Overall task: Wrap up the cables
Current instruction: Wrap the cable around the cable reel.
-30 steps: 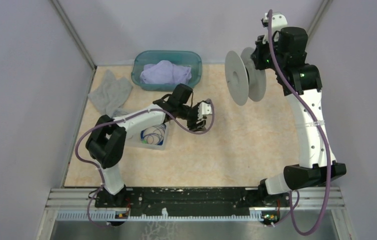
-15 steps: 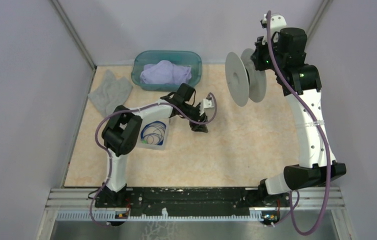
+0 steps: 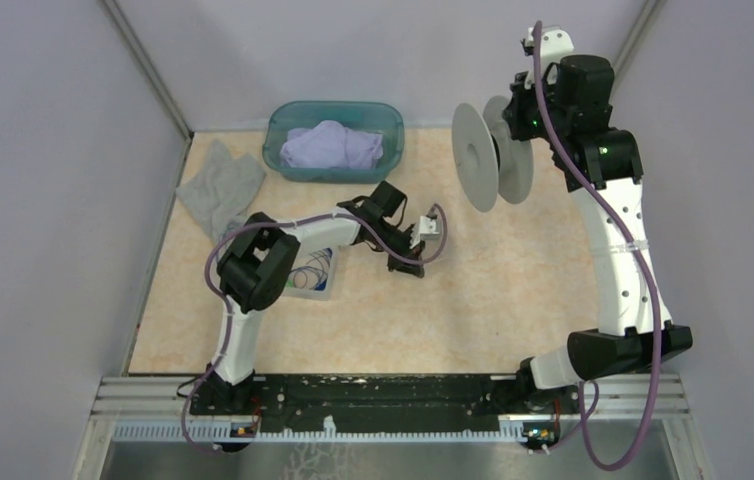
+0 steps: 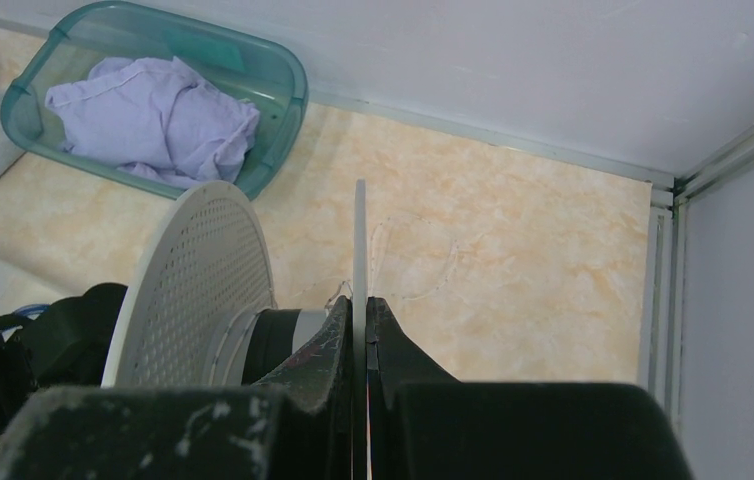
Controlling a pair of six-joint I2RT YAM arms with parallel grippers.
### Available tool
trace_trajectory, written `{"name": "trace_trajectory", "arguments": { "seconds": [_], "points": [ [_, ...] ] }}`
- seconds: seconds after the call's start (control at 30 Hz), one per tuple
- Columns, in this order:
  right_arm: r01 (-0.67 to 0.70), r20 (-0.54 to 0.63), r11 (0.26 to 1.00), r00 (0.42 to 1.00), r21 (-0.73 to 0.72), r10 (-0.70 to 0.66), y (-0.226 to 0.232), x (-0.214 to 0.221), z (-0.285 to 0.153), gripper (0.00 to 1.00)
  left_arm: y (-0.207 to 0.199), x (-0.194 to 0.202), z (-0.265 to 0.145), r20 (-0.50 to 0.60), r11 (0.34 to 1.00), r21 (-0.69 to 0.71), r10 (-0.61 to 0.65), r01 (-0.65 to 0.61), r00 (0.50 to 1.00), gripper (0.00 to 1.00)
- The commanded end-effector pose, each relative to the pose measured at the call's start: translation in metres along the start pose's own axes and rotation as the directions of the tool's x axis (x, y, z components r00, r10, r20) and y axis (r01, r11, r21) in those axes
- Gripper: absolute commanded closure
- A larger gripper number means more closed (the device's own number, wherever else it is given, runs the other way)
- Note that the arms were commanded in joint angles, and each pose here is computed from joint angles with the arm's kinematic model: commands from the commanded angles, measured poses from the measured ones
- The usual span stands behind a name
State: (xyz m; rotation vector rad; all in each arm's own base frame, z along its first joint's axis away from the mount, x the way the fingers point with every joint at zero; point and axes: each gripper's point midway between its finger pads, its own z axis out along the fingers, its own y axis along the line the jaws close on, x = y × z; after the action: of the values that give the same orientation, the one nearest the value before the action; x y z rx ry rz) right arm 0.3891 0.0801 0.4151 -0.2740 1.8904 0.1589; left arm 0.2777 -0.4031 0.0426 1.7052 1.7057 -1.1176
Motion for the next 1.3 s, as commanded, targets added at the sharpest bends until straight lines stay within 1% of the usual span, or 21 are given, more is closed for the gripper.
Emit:
{"name": "trace_trajectory", "arguments": {
  "seconds": [0.0,0.13,0.2,0.27,0.33,0.4,0.53,0.67,0.73,0.87,1.0,1.07,1.13,1.27],
  "points": [
    [-0.014,0.177,0.999,0.984,0.04,0.007,-0.009,-0.051,-0.01,1.0,-0.035,-0.028,-0.009,-0.015,0.986,0.098,0.14,-0.138,0.99,1.0],
    [-0.03,0.17,0.997,0.985,0.072,0.017,-0.016,-0.05,0.009,1.0,-0.097,-0.039,-0.009,-0.1,0.935,0.249,0.283,-0.251,0.954,1.0],
    [-0.034,0.163,0.995,0.986,0.092,0.018,-0.021,-0.047,0.02,1.0,-0.129,-0.044,-0.011,-0.139,0.9,0.317,0.355,-0.299,0.924,1.0],
    [-0.034,0.145,0.992,0.989,0.12,0.016,-0.027,-0.038,0.034,1.0,-0.153,-0.052,-0.012,-0.15,0.861,0.356,0.436,-0.362,0.888,1.0],
    [-0.028,0.136,0.988,0.991,0.15,0.008,-0.033,-0.03,0.046,1.0,-0.172,-0.065,-0.016,-0.135,0.825,0.371,0.502,-0.427,0.854,1.0],
    [-0.018,0.116,0.983,0.993,0.182,-0.003,-0.039,-0.019,0.057,1.0,-0.185,-0.085,-0.022,-0.097,0.802,0.367,0.538,-0.472,0.838,1.0],
    [0.018,0.068,0.975,0.997,0.22,-0.034,-0.045,0.007,0.073,1.0,-0.194,-0.138,-0.039,-0.031,0.807,0.306,0.539,-0.506,0.842,1.0],
    [0.058,0.019,0.973,0.998,0.222,-0.063,-0.04,0.034,0.081,1.0,-0.186,-0.189,-0.061,0.004,0.821,0.173,0.552,-0.544,0.834,1.0],
    [0.079,-0.004,0.972,0.997,0.222,-0.08,-0.038,0.047,0.082,1.0,-0.176,-0.208,-0.071,0.013,0.838,0.1,0.539,-0.537,0.843,1.0],
    [0.114,-0.048,0.97,0.993,0.214,-0.106,-0.035,0.071,0.081,1.0,-0.15,-0.252,-0.106,0.086,0.862,-0.068,0.507,-0.503,0.858,0.99],
    [0.13,-0.083,0.974,0.99,0.187,-0.116,-0.03,0.09,0.079,1.0,-0.121,-0.287,-0.148,0.196,0.887,-0.203,0.452,-0.415,0.87,0.99],
    [0.137,-0.1,0.976,0.988,0.166,-0.122,-0.027,0.1,0.077,1.0,-0.102,-0.303,-0.174,0.26,0.893,-0.272,0.426,-0.358,0.866,0.99],
    [0.142,-0.115,0.979,0.985,0.148,-0.126,-0.024,0.11,0.076,1.0,-0.082,-0.309,-0.2,0.301,0.895,-0.335,0.398,-0.294,0.867,0.99],
    [0.148,-0.136,0.983,0.982,0.104,-0.134,-0.016,0.125,0.072,1.0,-0.045,-0.308,-0.24,0.335,0.873,-0.448,0.365,-0.194,0.869,0.99]
  ]
}}
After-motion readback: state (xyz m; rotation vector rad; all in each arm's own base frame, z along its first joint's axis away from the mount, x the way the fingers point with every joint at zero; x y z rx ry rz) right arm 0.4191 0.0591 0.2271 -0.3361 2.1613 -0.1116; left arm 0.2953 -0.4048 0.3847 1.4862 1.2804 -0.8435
